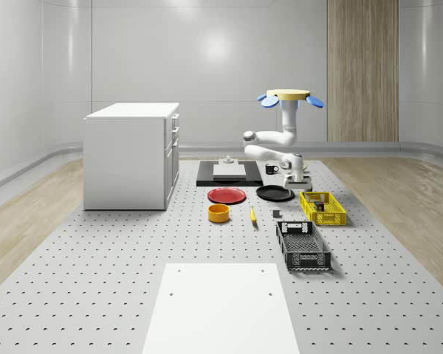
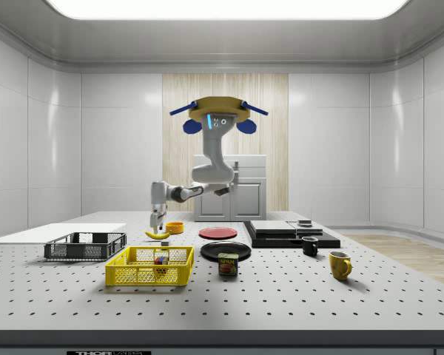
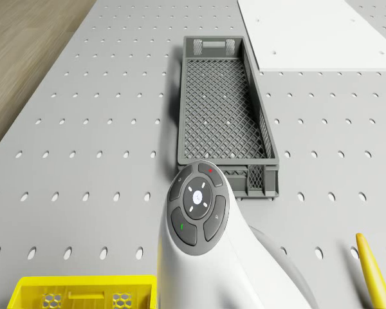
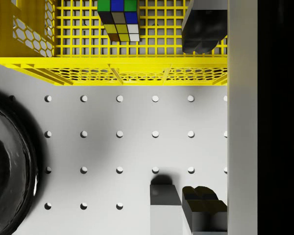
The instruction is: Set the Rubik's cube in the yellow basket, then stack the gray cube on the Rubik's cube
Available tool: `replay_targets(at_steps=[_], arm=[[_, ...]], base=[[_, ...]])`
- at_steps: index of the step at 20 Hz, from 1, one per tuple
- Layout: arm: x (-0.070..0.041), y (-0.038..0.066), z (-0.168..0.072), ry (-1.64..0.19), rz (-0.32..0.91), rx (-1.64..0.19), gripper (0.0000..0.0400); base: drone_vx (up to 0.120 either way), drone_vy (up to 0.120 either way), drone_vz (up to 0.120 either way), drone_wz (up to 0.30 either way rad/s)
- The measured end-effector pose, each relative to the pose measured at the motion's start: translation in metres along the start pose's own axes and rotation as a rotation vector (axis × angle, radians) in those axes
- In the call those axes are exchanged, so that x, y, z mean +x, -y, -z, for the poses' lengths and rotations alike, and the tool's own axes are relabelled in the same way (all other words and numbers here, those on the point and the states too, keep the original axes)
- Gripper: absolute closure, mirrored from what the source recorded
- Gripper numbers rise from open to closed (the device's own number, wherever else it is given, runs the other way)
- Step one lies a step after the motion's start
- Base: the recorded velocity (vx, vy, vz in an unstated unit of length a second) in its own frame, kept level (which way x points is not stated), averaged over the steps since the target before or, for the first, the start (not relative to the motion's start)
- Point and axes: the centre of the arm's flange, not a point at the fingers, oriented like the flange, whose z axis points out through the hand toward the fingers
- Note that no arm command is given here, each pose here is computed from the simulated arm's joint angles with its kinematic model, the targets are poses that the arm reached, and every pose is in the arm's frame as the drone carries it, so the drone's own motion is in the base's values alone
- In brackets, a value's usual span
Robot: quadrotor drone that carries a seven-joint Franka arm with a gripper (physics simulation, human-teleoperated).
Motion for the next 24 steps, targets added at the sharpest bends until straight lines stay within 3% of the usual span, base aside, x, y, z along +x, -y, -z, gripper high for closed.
replay_targets(at_steps=[3, 15, 24], arm=[[0.0000, 0.0000, 0.0000, 0.000, 0.000, 0.000, 0.0000], [0.0000, 0.0000, 0.0000, 0.000, 0.000, 0.000, 0.0000], [0.0000, 0.0000, 0.0000, 0.000, 0.000, 0.000, 0.0000]], base=[[0.000, -0.120, -0.013, 0.000], [0.000, -0.120, -0.120, 0.000], [0.000, -0.120, 0.000, 0.000]])
